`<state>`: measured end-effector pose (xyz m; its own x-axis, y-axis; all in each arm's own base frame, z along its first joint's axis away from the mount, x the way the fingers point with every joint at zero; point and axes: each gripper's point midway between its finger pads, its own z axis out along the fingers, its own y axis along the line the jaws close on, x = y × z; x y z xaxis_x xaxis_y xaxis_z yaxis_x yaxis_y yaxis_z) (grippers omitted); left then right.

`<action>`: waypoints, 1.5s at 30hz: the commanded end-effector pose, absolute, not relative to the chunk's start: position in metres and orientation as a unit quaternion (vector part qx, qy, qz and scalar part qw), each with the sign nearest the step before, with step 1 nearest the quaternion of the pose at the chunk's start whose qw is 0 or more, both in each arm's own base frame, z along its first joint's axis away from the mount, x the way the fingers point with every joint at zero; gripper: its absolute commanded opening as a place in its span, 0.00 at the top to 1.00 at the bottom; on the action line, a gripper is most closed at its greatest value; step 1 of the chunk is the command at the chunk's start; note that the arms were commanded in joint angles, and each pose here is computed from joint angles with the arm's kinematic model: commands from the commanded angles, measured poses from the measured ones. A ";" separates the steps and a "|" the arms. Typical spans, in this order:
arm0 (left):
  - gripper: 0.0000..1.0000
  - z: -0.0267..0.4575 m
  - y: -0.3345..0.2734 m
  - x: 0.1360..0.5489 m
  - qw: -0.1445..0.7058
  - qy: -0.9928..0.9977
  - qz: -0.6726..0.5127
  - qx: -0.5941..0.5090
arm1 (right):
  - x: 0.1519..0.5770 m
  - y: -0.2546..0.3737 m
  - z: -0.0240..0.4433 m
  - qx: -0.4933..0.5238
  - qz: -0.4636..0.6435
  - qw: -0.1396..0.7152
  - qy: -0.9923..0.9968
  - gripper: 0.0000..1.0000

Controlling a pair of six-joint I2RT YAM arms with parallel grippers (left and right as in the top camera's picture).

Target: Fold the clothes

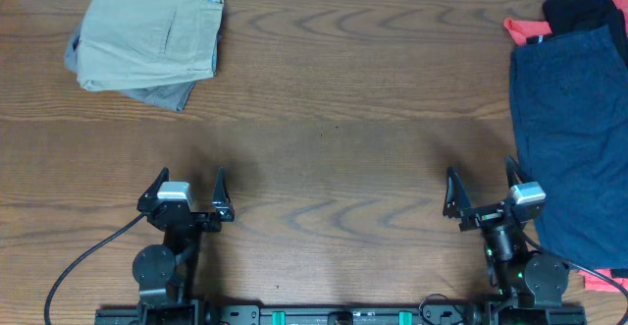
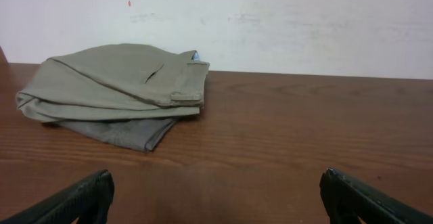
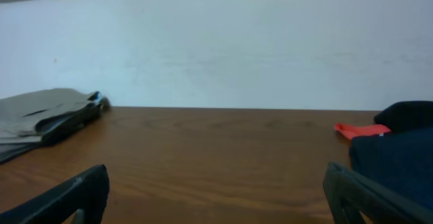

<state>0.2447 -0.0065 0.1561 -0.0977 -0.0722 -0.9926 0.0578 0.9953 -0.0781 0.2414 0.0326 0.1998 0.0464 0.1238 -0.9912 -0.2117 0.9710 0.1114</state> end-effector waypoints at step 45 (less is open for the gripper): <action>0.02 0.140 -0.010 0.244 0.653 0.755 -0.054 0.001 | 0.245 0.018 0.160 0.015 0.088 0.679 0.729 0.01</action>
<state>0.2447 -0.0065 0.1561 -0.0973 -0.0722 -0.9926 0.0578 0.9953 -0.0780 0.2456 0.0180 0.1599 -0.0779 0.1296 -0.9885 -0.1040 0.9851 0.1373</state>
